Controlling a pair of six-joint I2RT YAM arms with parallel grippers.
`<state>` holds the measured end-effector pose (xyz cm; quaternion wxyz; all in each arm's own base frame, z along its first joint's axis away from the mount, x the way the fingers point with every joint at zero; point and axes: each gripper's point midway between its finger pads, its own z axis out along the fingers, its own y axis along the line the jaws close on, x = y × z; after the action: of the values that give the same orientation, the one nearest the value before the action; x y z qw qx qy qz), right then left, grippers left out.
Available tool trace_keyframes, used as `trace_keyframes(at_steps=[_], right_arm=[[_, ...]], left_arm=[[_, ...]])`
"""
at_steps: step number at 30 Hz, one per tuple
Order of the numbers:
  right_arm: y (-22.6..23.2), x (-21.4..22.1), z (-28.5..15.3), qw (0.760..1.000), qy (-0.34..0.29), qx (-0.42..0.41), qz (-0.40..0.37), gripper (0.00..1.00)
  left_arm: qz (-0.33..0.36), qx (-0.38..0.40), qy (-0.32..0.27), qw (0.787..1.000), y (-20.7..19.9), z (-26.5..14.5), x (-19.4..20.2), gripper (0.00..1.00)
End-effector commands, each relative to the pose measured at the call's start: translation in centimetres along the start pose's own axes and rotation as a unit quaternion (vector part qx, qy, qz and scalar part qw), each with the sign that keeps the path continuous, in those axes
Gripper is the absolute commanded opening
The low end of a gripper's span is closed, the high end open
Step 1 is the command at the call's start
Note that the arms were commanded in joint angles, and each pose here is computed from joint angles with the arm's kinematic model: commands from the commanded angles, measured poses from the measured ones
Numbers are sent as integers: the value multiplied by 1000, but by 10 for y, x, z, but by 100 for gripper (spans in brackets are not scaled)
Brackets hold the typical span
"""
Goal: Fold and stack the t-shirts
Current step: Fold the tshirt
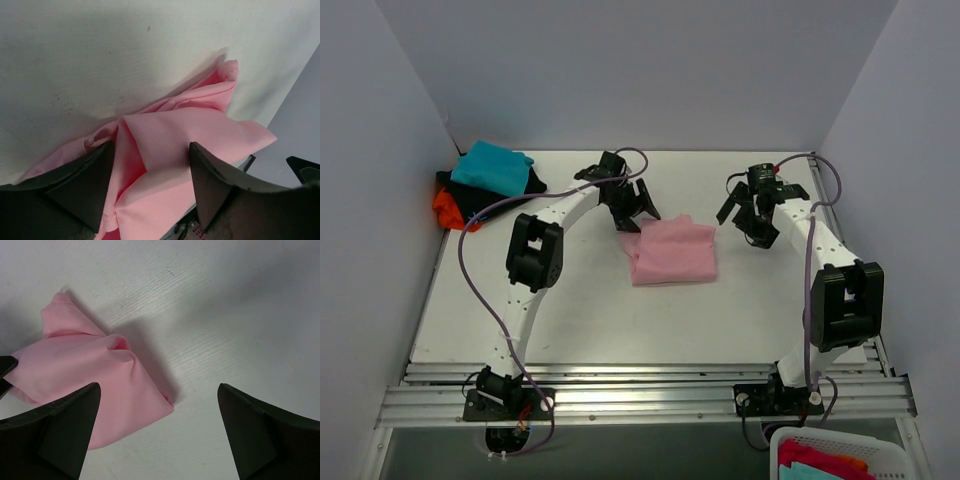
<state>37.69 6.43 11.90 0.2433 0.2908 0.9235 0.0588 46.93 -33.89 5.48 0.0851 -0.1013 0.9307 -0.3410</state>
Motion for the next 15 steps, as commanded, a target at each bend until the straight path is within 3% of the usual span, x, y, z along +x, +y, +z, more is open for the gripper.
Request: trace_keyframes(at_steps=[1, 4, 13, 15], right_arm=[[-14, -3, -8, 1000, -4, 9, -8, 98], [-22, -2, -3, 1000, 1, 17, -8, 98], [-39, 11, 9, 999, 15, 33, -10, 97], [-42, 13, 11, 999, 17, 37, -10, 97]], left_arm=[[19, 42, -23, 999, -31, -8, -13, 65], [15, 45, -27, 999, -34, -10, -15, 32], [16, 51, -34, 998, -41, -18, -19, 13], [15, 53, -37, 998, -43, -21, -20, 13]])
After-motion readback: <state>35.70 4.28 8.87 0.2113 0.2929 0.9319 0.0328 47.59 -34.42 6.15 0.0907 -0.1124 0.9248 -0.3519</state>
